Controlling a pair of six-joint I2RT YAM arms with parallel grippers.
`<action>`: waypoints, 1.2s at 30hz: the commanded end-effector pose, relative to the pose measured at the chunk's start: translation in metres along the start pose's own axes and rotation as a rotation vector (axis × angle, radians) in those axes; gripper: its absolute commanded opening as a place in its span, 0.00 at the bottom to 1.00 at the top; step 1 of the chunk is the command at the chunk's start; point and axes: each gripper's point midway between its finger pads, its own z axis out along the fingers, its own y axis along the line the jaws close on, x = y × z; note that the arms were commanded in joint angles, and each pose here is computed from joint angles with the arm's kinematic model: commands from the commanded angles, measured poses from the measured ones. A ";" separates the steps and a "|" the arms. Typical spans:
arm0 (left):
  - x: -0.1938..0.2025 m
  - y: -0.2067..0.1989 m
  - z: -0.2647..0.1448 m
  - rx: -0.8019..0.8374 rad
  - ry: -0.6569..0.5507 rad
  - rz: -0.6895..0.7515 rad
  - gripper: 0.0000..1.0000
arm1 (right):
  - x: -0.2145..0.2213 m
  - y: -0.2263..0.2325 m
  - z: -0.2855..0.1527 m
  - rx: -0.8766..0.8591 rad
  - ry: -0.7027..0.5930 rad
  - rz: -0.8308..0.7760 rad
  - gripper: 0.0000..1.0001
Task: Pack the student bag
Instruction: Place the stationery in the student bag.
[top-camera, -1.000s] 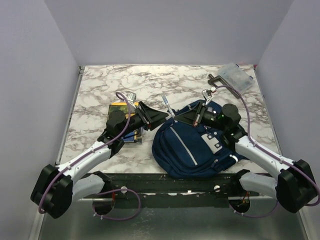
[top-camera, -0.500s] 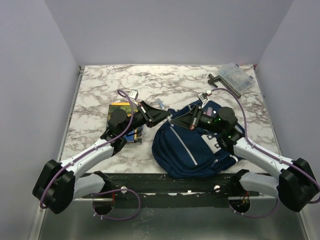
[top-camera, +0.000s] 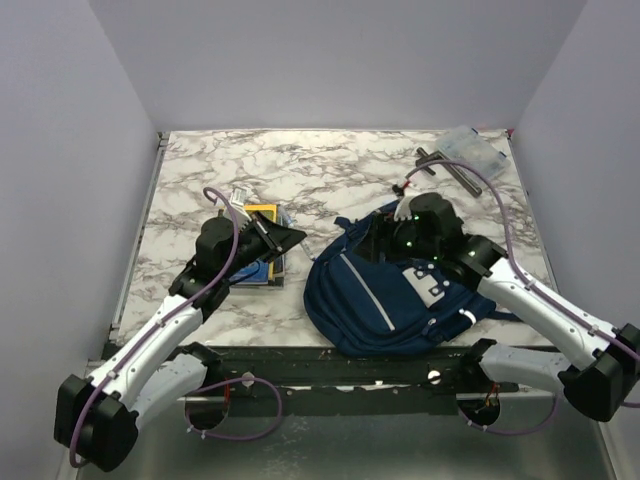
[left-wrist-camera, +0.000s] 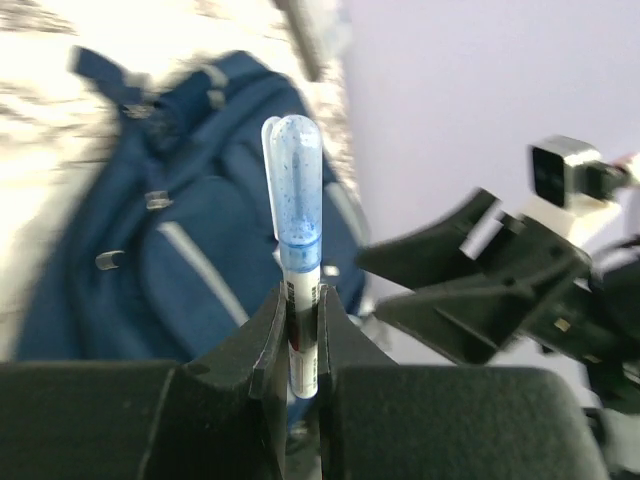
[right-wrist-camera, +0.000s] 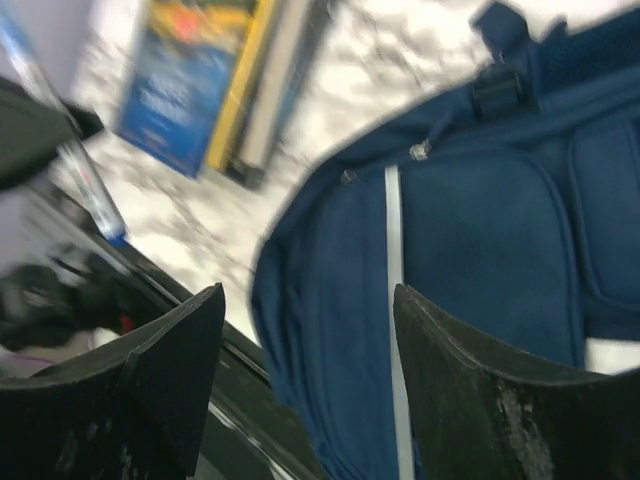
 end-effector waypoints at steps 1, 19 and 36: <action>0.001 0.073 -0.036 -0.345 -0.012 0.149 0.00 | 0.077 -0.040 -0.006 0.330 0.292 -0.272 0.73; 0.040 0.077 -0.055 -0.261 0.076 0.029 0.00 | 0.086 -0.039 0.019 0.702 0.246 -0.588 0.17; 0.128 0.024 0.023 -0.118 0.411 -0.226 0.01 | 0.046 0.002 0.008 0.299 0.115 -0.190 0.01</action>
